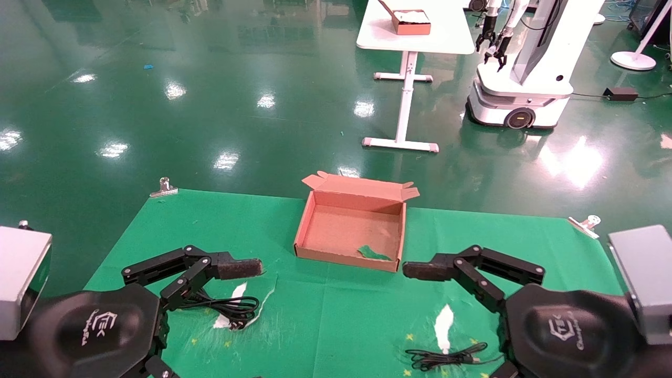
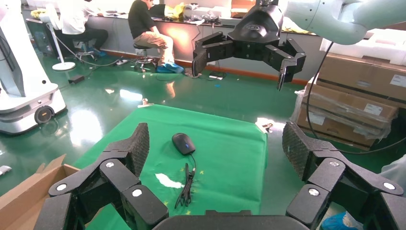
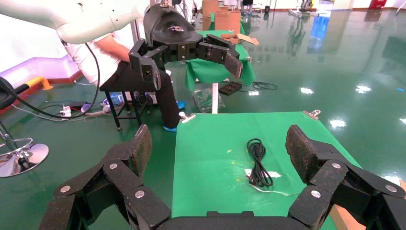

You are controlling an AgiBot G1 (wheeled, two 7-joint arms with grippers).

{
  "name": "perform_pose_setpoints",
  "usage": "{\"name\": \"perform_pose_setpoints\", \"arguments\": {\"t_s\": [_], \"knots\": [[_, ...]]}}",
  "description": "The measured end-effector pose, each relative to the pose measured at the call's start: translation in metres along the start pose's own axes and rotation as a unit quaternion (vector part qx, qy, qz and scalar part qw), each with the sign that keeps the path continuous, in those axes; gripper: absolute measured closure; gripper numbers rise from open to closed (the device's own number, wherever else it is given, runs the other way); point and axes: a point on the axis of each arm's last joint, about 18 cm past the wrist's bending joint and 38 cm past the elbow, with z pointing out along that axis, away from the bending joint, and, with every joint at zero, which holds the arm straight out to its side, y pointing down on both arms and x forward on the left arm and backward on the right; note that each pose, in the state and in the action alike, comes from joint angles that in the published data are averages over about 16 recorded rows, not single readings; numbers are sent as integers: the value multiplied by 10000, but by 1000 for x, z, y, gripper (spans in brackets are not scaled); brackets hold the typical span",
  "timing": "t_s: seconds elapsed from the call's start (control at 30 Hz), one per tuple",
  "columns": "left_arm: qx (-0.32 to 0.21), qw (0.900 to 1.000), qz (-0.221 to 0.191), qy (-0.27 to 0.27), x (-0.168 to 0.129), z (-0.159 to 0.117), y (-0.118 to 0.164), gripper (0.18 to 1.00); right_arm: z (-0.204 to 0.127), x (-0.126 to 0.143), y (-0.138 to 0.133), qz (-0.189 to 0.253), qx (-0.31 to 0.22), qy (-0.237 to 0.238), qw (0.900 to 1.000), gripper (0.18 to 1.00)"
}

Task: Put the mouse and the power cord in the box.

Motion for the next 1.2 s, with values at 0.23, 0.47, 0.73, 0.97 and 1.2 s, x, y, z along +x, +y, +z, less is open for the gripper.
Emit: {"name": "perform_pose_setpoints", "arguments": {"t_s": [0.23, 0.47, 0.73, 0.97, 1.2], "knots": [[0, 10000, 0, 0, 0, 0, 0, 184, 0, 0, 0, 0, 0, 0, 10000, 178], [0, 10000, 0, 0, 0, 0, 0, 184, 0, 0, 0, 0, 0, 0, 10000, 178], [0, 10000, 0, 1, 0, 0, 0, 184, 0, 0, 0, -2, 0, 6, 10000, 178], [-118, 9999, 54, 35, 0, 1, 3, 184, 0, 1, 1, -10, -32, 8, 10000, 178], [-820, 9959, 342, 152, -11, 8, 24, 184, -7, 7, 15, -87, -414, 48, 9991, 178]]}}
